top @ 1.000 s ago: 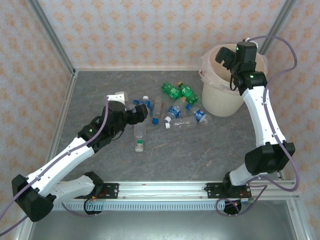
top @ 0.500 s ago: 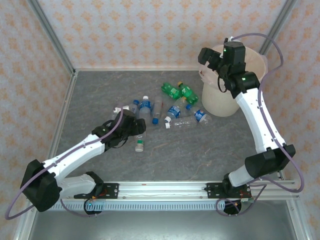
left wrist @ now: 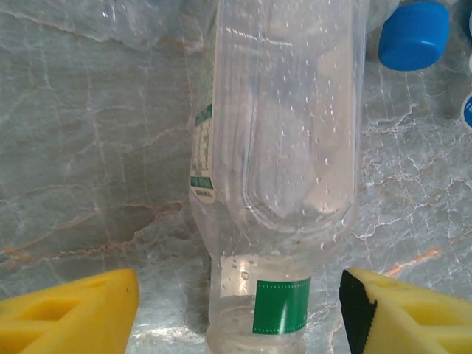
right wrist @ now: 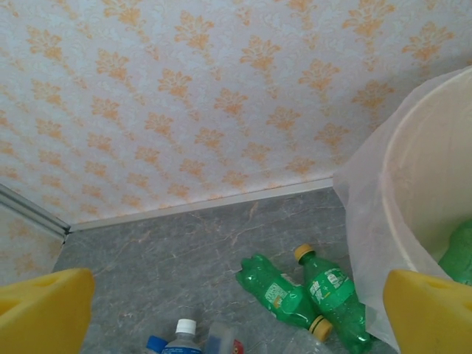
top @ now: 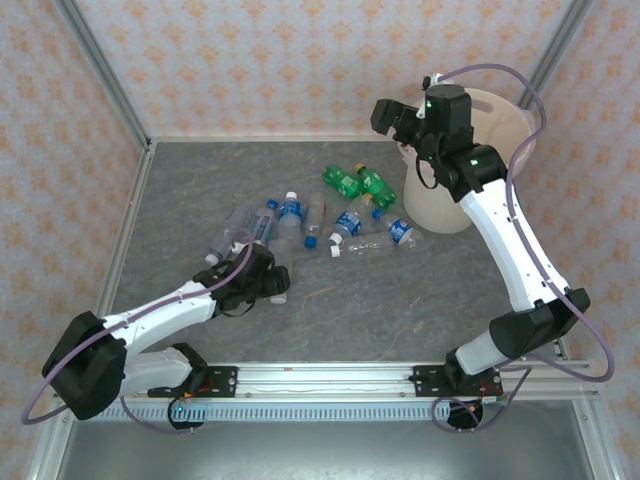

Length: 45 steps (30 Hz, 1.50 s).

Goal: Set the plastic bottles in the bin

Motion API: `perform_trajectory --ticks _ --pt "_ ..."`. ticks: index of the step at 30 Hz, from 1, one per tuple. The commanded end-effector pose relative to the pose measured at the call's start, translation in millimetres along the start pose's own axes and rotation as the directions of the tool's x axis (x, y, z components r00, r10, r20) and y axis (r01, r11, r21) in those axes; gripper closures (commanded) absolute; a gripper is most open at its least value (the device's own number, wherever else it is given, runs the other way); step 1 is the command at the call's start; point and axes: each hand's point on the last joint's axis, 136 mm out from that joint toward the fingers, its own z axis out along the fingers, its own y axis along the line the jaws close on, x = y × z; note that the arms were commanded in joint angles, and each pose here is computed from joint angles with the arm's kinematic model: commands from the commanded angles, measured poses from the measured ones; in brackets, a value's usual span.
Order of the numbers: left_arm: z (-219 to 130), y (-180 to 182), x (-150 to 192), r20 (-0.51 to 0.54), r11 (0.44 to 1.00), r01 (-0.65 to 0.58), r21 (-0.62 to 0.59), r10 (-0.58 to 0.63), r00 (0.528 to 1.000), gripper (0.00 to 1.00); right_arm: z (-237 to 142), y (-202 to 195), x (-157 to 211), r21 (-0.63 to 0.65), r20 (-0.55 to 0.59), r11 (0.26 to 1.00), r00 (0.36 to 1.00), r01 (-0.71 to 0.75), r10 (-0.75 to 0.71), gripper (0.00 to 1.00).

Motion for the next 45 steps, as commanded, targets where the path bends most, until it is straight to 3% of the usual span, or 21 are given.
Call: perform_trajectory --ticks 1,18,22,28,33,45 --pt "7.6 -8.7 8.8 -0.019 0.999 0.008 0.047 -0.008 1.000 0.29 -3.1 6.9 -5.3 -0.009 0.009 1.000 1.000 -0.009 0.009 0.00" --pt "23.5 -4.0 35.5 -0.076 0.998 -0.051 0.027 0.053 0.996 0.34 3.7 16.2 4.7 -0.025 -0.021 1.000 1.000 -0.004 0.004 0.01" --pt "26.2 -2.8 35.9 -0.078 0.998 -0.064 0.017 0.065 0.995 0.37 3.5 21.2 5.6 -0.039 -0.026 0.999 1.000 -0.004 0.003 0.00" --pt "27.1 -2.5 35.1 -0.081 0.997 -0.078 0.006 0.078 0.994 0.53 6.7 29.3 13.3 -0.063 -0.053 0.998 0.999 -0.007 0.003 0.00" --pt "17.4 -8.4 23.8 -0.048 0.996 -0.094 0.011 0.094 0.994 0.62 10.9 36.2 21.6 -0.085 -0.081 0.996 0.997 -0.011 0.004 0.00" --pt "-36.9 -56.8 -31.2 0.136 0.977 -0.157 0.146 0.137 0.981 0.65 10.3 71.6 35.9 -0.300 -0.135 0.951 0.990 -0.078 0.039 0.00"
